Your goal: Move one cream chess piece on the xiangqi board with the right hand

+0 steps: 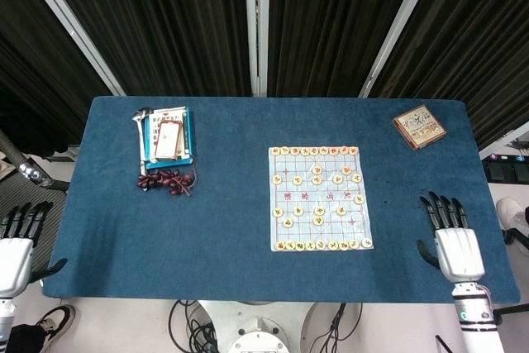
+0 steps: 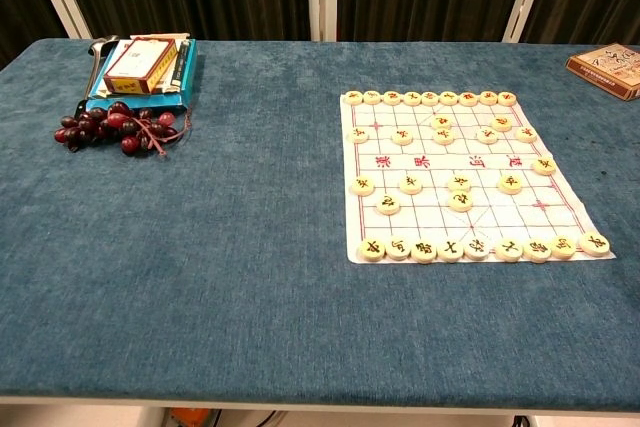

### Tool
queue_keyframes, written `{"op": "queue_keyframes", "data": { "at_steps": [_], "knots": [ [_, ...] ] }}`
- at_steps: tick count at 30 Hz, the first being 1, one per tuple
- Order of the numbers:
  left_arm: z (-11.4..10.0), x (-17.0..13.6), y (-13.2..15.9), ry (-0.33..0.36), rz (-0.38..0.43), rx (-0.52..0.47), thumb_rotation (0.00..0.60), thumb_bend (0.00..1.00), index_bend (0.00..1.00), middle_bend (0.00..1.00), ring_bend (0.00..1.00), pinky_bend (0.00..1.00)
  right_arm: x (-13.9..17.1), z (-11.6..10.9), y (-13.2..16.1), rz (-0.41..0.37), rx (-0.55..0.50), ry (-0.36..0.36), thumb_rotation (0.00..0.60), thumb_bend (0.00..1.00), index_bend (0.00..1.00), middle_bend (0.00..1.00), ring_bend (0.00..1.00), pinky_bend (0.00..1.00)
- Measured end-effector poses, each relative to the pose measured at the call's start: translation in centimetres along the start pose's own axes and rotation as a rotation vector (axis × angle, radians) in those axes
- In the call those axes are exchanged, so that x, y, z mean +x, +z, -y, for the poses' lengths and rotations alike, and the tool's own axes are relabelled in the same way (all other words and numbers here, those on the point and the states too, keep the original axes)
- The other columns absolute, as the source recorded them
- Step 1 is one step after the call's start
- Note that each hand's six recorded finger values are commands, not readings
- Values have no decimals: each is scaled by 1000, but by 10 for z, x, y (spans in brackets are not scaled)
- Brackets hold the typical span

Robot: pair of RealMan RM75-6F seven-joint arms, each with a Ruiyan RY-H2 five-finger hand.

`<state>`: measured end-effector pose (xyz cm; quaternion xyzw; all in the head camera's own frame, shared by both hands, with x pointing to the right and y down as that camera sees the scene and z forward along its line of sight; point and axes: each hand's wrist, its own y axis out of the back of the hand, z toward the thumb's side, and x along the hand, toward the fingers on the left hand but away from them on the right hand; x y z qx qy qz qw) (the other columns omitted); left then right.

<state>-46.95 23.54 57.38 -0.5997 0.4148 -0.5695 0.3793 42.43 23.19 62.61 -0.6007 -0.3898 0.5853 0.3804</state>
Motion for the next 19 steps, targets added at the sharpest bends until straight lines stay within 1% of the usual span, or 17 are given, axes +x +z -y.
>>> {"op": "queue_keyframes", "data": {
  "at_steps": [2,5,9,19],
  "knots": [
    [0,1,3,-1,6,0,600,93,9,61,3,21,12,3,-7,16,-5,2,600,256,0,0,0,0],
    [-2,1,6,-2,16,9,600,94,9,61,3,21,20,6,-12,24,-12,3,600,260,0,0,0,0],
    [-3,1,9,3,23,17,600,95,9,61,3,21,17,3,-14,23,-23,-12,600,265,0,0,0,0],
    [1,-3,5,-1,3,11,600,95,9,61,3,21,6,-5,-10,4,-11,-24,600,268,0,0,0,0]
  ]
}}
